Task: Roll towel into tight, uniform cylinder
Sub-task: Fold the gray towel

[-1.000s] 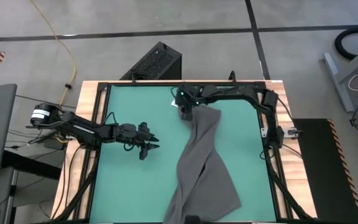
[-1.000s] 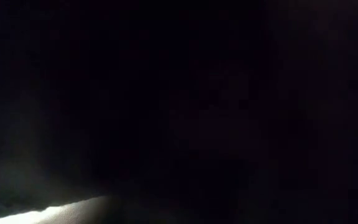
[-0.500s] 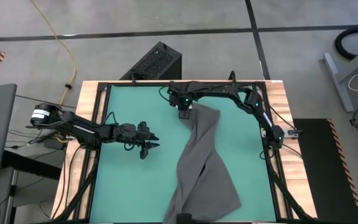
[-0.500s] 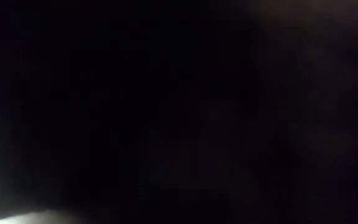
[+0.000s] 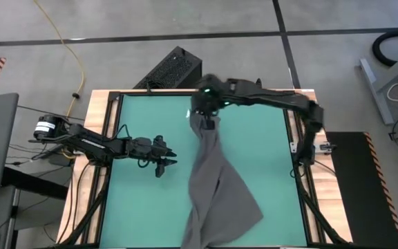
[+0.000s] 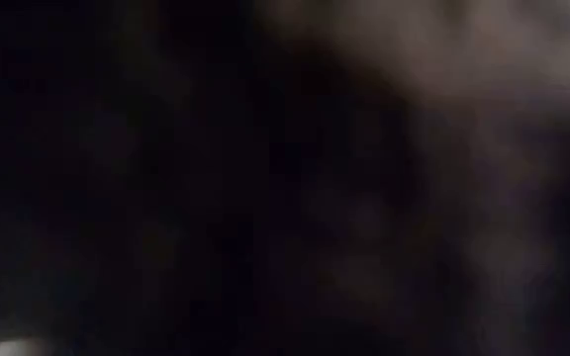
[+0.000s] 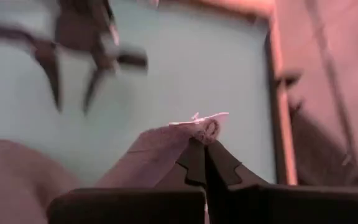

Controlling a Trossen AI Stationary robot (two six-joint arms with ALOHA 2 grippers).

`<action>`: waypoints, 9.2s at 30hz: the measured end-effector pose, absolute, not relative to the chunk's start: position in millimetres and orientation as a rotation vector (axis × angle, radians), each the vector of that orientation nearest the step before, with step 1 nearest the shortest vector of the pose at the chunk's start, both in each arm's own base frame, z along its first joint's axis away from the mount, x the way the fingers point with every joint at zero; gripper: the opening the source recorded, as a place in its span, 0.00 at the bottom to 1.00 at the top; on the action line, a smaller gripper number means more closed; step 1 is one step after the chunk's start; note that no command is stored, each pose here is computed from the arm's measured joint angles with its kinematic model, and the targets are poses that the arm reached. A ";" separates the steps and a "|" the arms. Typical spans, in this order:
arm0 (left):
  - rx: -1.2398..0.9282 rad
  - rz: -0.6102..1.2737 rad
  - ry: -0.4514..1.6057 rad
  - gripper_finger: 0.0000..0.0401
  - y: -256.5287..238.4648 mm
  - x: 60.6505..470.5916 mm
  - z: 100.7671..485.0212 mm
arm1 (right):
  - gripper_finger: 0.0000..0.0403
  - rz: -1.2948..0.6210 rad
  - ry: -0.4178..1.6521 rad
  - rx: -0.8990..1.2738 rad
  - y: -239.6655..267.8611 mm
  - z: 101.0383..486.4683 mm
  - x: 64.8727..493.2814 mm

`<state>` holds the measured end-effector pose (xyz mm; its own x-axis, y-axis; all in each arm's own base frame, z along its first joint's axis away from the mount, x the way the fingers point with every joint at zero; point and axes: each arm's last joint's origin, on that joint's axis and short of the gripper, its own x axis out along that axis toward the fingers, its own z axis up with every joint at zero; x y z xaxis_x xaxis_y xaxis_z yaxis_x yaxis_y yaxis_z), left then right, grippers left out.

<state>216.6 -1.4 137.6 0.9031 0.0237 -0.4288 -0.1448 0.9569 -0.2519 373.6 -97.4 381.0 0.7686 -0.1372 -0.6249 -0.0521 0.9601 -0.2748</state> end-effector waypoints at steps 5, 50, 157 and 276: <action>-0.264 0.082 0.426 0.34 -1.4 217.1 138.6 | 0.02 -0.079 0.385 -0.339 -69.0 453.0 330.2; -0.163 0.243 0.214 0.34 13.5 197.7 183.9 | 0.02 0.387 -0.593 -0.180 -58.7 588.8 220.0; -0.540 -0.050 0.479 0.20 -56.4 138.1 167.4 | 0.23 -0.338 1.056 0.445 24.6 216.3 181.3; 0.246 0.224 0.515 0.00 -6.7 297.7 272.9 | 0.52 -0.740 0.437 -0.532 108.4 227.6 390.1</action>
